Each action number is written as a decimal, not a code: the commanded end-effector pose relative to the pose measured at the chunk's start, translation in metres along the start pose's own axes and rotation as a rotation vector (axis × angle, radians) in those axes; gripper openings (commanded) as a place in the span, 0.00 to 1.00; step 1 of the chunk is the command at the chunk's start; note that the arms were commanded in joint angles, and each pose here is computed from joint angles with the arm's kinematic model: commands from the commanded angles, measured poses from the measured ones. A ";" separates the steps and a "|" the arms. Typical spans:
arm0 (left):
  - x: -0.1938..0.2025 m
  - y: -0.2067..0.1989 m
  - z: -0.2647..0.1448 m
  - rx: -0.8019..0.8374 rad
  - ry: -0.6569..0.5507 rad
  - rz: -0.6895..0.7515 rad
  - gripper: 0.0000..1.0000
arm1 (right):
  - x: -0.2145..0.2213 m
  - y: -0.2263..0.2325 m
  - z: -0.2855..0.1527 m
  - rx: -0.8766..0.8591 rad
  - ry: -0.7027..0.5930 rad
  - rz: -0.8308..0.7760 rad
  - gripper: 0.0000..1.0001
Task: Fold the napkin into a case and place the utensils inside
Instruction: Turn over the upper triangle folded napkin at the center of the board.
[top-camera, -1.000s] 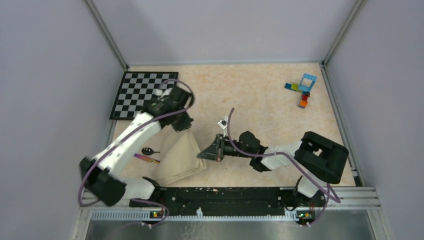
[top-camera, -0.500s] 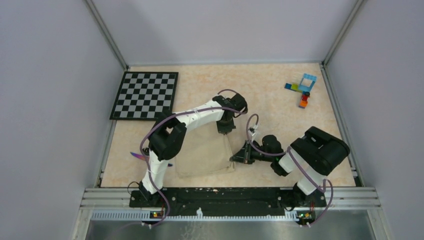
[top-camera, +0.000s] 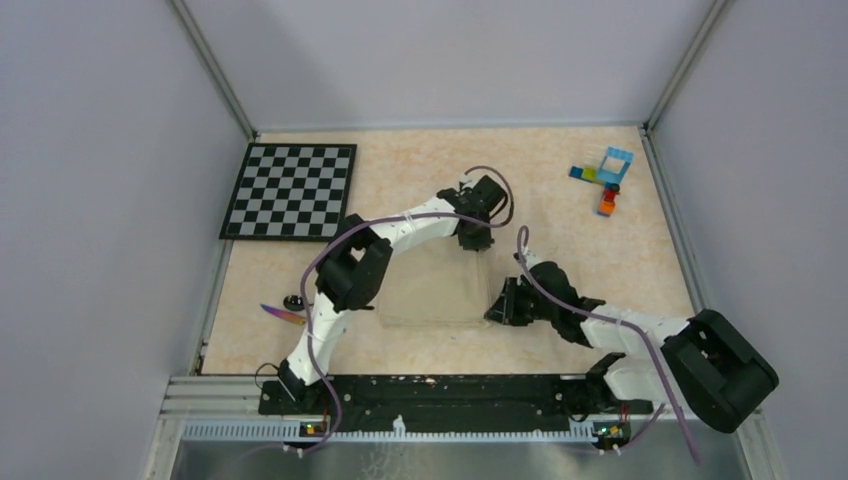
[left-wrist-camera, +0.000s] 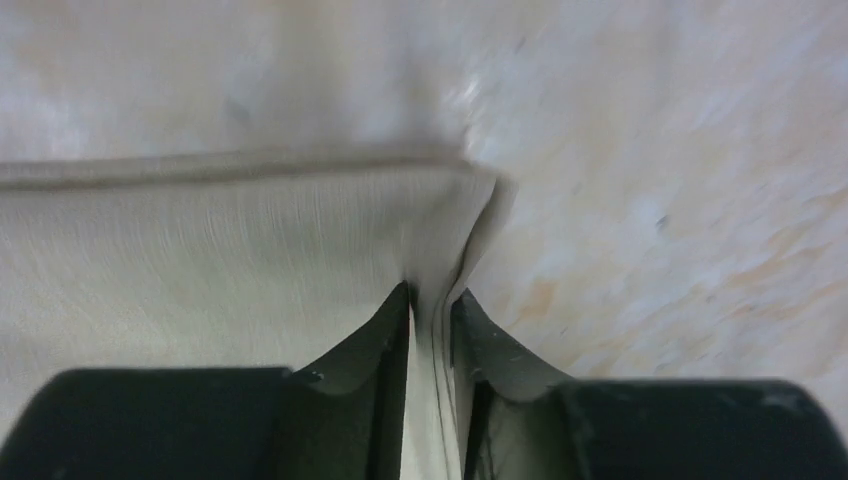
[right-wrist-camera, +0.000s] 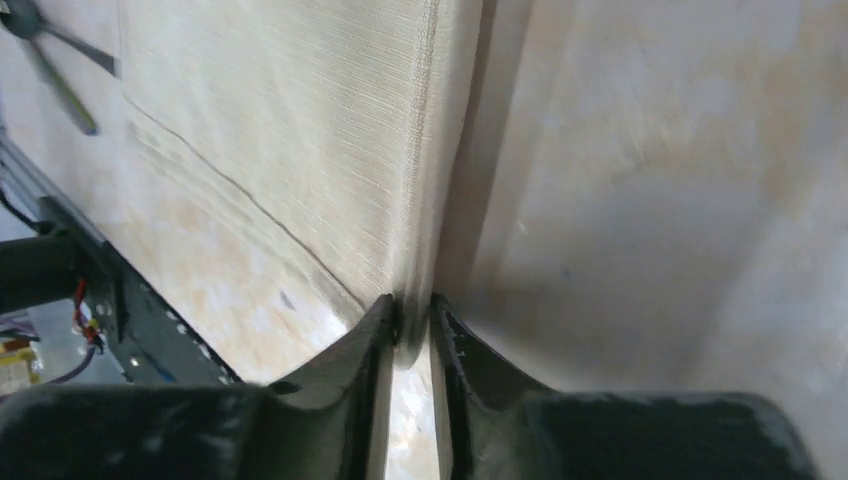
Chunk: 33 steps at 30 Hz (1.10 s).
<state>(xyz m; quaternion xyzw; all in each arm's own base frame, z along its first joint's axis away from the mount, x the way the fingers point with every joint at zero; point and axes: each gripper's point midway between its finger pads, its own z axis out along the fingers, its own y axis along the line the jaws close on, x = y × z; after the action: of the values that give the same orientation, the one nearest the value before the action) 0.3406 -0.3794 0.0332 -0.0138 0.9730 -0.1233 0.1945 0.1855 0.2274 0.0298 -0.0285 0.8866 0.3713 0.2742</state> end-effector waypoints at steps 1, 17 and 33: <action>-0.089 -0.041 -0.014 0.183 -0.241 0.065 0.42 | 0.041 -0.034 -0.024 0.211 0.218 0.013 0.28; 0.079 -0.021 -0.119 0.583 0.033 0.231 0.63 | -0.034 0.006 -0.022 -0.175 0.153 0.170 0.37; 0.139 -0.012 -0.067 0.339 0.095 0.369 0.39 | 0.002 -0.012 -0.025 -0.137 0.229 0.179 0.22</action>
<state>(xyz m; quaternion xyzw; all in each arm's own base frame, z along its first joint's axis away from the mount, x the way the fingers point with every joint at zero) 0.1750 -0.3742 0.0348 0.1955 0.9374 -0.2529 0.1382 0.1736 0.2017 0.0334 0.0107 0.8886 0.4429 0.1190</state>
